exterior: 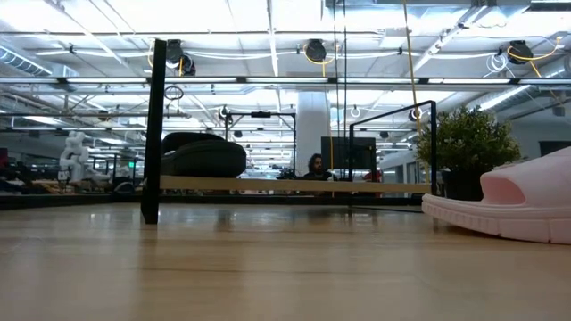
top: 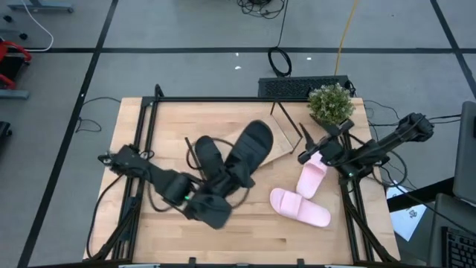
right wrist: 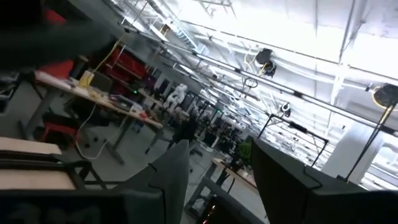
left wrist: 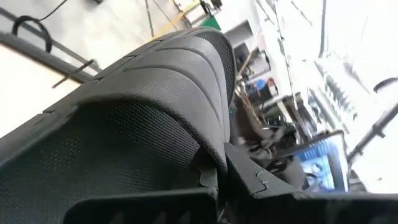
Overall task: Pick and place slides into the shelf
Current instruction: Put the black slipper on the shelf
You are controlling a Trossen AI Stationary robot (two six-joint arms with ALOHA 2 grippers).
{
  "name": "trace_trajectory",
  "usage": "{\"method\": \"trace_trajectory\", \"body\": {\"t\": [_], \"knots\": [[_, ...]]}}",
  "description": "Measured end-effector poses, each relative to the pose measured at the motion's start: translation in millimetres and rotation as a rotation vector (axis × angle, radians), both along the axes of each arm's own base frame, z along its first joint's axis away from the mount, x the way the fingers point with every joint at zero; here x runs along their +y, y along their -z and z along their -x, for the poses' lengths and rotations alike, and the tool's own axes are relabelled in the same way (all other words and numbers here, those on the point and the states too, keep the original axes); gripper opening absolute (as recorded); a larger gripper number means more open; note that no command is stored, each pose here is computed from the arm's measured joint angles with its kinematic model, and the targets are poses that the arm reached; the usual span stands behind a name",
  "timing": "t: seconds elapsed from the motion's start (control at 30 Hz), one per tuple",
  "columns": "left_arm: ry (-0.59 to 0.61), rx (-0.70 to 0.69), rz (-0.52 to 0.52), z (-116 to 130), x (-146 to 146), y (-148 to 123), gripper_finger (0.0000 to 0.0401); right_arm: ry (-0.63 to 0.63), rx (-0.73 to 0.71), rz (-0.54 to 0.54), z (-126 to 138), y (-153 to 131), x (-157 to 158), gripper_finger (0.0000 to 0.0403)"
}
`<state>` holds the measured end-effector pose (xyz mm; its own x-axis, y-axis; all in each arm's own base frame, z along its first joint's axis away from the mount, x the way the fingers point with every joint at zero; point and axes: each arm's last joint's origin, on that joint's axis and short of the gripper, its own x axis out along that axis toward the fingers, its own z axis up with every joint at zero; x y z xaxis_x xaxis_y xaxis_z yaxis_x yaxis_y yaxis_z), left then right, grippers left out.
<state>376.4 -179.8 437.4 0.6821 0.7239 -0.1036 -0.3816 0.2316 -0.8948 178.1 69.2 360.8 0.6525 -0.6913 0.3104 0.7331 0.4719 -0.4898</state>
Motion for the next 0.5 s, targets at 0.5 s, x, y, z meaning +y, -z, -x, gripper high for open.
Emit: {"method": "trace_trajectory", "body": {"t": [0.5], "knots": [[-0.222, -0.114, 0.042, -56, 8, 71, 0.0000, 0.073, -0.026, 0.169, 15, -18, -25, 0.0160]]}}
